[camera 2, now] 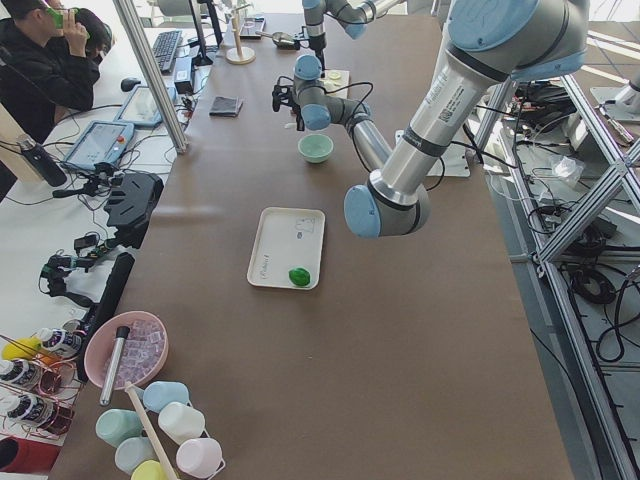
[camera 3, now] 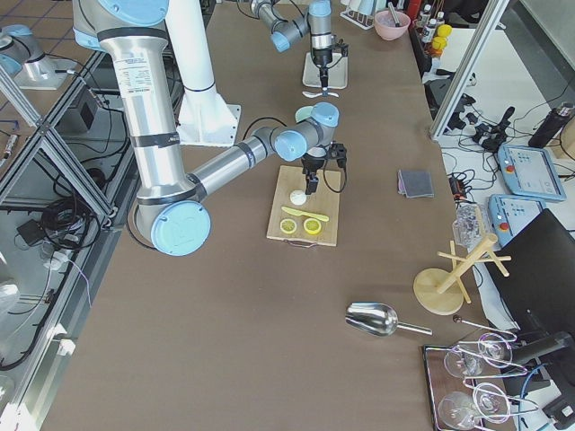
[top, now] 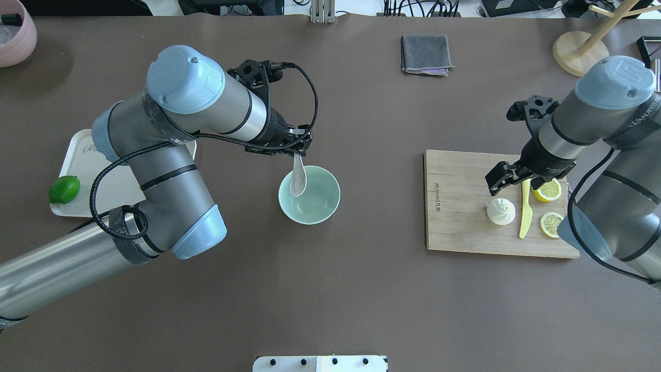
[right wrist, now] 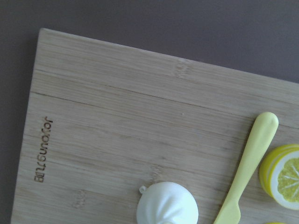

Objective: Put spoon and bun in bowl

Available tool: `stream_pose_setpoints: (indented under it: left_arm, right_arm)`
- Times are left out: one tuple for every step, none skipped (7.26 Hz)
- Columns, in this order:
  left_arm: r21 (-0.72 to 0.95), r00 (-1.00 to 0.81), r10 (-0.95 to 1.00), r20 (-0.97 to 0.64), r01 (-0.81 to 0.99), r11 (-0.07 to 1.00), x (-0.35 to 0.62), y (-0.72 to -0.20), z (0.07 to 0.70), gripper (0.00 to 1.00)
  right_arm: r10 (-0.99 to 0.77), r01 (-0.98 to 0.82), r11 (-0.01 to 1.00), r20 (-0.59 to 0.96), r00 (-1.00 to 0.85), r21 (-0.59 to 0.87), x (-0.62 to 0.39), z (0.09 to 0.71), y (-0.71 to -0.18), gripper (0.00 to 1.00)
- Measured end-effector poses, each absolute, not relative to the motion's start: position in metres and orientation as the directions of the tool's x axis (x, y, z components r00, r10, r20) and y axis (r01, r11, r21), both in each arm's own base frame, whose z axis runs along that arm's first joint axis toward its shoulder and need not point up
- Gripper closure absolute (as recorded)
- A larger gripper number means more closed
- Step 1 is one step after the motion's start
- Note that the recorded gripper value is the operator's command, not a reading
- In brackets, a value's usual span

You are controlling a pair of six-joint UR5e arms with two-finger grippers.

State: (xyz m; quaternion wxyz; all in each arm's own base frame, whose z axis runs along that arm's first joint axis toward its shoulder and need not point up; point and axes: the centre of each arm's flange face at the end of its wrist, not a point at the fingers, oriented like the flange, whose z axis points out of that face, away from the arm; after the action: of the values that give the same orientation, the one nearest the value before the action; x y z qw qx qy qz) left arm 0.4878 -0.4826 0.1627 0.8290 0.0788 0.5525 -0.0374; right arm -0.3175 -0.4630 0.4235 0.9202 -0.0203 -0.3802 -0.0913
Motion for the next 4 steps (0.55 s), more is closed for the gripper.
stream_pose_setpoints:
  left_arm:
    - [0.091, 0.388, 0.026, -0.921, 0.150, 0.985, 0.489, -0.482, 0.163, 1.00]
    - [0.092, 0.389, 0.027, -0.921, 0.150, 0.985, 0.489, -0.482, 0.163, 1.00]
    - [0.093, 0.390, 0.028, -0.920, 0.149, 0.985, 0.490, -0.482, 0.164, 1.00]
    - [0.095, 0.392, 0.030, -0.919, 0.147, 0.985, 0.490, -0.482, 0.165, 1.00]
  right_arm:
    - [-0.170, 0.189, 0.981, 0.705, 0.689, 0.051, -0.330, 0.441, -0.467, 0.00]
    - [-0.180, 0.190, 0.980, 0.709, 0.682, 0.066, -0.339, 0.455, -0.470, 0.00]
    - [-0.178, 0.183, 0.981, 0.715, 0.676, 0.071, -0.343, 0.458, -0.470, 0.00]
    - [-0.169, 0.173, 0.983, 0.721, 0.672, 0.069, -0.344, 0.455, -0.469, 0.00]
